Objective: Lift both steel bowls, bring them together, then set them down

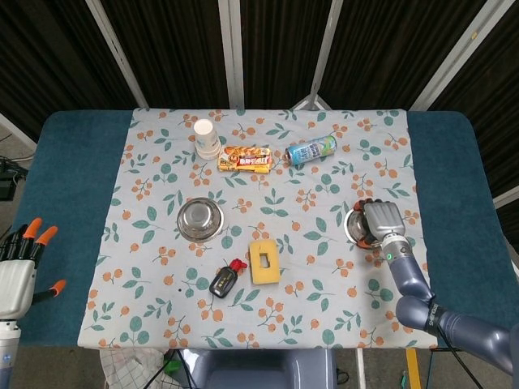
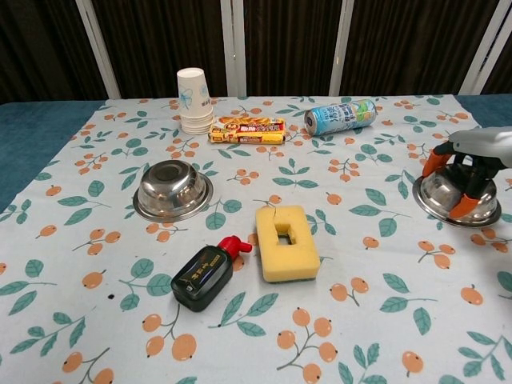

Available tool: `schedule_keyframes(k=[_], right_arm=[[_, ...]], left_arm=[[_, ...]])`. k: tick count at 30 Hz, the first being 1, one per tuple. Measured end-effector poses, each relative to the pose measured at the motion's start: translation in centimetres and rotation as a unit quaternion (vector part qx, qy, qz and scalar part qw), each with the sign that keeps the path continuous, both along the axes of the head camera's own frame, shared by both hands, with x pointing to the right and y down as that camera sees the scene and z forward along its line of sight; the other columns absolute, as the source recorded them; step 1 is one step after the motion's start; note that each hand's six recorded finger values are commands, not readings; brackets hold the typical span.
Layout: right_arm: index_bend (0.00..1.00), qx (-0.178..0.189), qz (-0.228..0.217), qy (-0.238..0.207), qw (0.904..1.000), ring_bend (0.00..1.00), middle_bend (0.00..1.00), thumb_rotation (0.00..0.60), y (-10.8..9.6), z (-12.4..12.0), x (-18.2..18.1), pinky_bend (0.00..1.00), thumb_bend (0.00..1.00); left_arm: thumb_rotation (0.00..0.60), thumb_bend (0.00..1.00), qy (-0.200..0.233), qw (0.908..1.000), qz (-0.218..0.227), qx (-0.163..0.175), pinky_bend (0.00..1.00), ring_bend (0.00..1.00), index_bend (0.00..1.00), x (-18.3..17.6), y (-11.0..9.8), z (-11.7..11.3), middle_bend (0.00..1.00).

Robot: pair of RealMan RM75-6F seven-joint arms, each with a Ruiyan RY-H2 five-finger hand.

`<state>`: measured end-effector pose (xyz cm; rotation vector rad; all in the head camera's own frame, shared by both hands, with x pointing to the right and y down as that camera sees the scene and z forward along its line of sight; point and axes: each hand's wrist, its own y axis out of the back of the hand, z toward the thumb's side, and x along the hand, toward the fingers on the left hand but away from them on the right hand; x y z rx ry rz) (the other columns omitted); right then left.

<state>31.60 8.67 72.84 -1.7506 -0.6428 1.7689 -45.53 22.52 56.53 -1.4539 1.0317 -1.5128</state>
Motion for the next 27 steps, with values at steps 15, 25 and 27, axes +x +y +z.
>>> schedule_keyframes(k=[15,25,27], right_arm=[[0.48,0.036,0.003,-0.031,0.9989,0.48,0.38,0.600,-0.7,-1.9,-0.1,0.47,0.13],[0.48,0.067,-0.005,-0.021,0.9975,0.48,0.38,0.600,-2.0,-5.9,1.1,0.47,0.13],[0.48,0.073,-0.004,-0.013,0.9972,0.48,0.38,0.600,-2.3,-6.7,1.8,0.47,0.13]], left_arm=[[0.600,0.13,0.015,0.9979,0.039,-0.050,0.09,0.00,0.18,2.4,-1.5,1.0,0.00],[0.600,0.06,0.016,0.9910,0.062,-0.118,0.09,0.00,0.13,6.8,-8.8,2.3,0.00],[0.600,0.05,0.018,0.9896,0.063,-0.128,0.08,0.00,0.13,7.9,-10.3,2.8,0.00]])
